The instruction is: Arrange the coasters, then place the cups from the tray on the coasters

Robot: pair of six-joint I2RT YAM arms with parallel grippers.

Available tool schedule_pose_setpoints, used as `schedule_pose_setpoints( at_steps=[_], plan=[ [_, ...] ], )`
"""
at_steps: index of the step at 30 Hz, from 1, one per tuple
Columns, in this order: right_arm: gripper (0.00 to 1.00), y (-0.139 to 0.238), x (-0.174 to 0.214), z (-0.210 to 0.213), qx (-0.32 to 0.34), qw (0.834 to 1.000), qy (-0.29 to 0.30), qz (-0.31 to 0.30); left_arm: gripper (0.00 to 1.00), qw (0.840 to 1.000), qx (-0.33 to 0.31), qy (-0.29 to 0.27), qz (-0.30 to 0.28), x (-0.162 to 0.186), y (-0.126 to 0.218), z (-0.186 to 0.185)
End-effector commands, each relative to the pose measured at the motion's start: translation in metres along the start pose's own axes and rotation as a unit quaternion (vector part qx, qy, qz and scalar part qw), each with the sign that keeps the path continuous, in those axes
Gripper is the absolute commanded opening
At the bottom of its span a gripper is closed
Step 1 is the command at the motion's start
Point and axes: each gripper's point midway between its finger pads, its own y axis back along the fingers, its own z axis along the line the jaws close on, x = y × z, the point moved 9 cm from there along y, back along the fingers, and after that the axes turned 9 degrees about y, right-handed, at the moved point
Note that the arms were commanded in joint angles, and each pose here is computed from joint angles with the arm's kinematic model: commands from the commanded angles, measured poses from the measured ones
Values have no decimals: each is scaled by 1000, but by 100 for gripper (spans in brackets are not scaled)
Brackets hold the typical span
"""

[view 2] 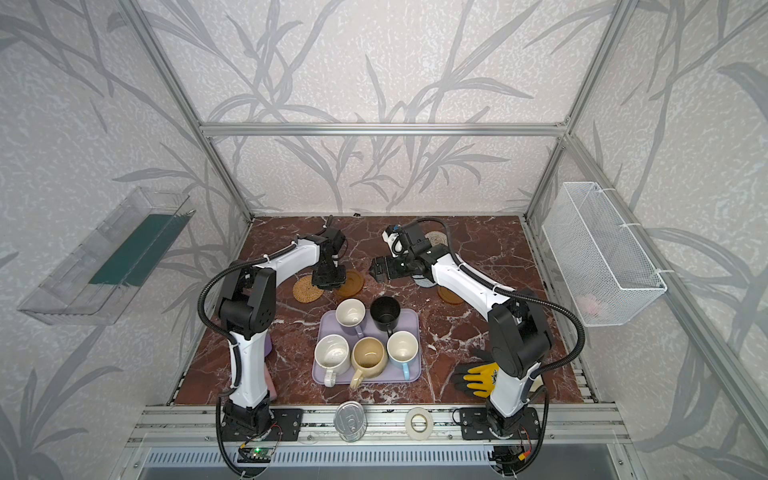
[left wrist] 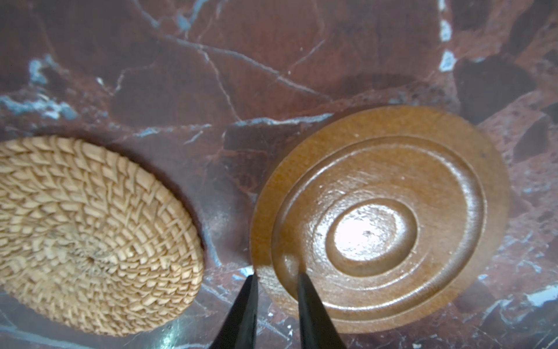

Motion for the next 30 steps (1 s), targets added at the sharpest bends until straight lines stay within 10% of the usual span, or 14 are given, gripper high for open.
schedule_pose_setpoints(
  at_steps=[1, 30],
  plan=[
    [99, 1, -8, 5, -11, 1000, 1, -5, 25, 1000, -15, 3, 8, 7, 7, 8],
    [99, 17, -8, -4, 48, 999, 13, -16, 64, 995, 35, 24, -89, -15, 97, 2]
  ],
)
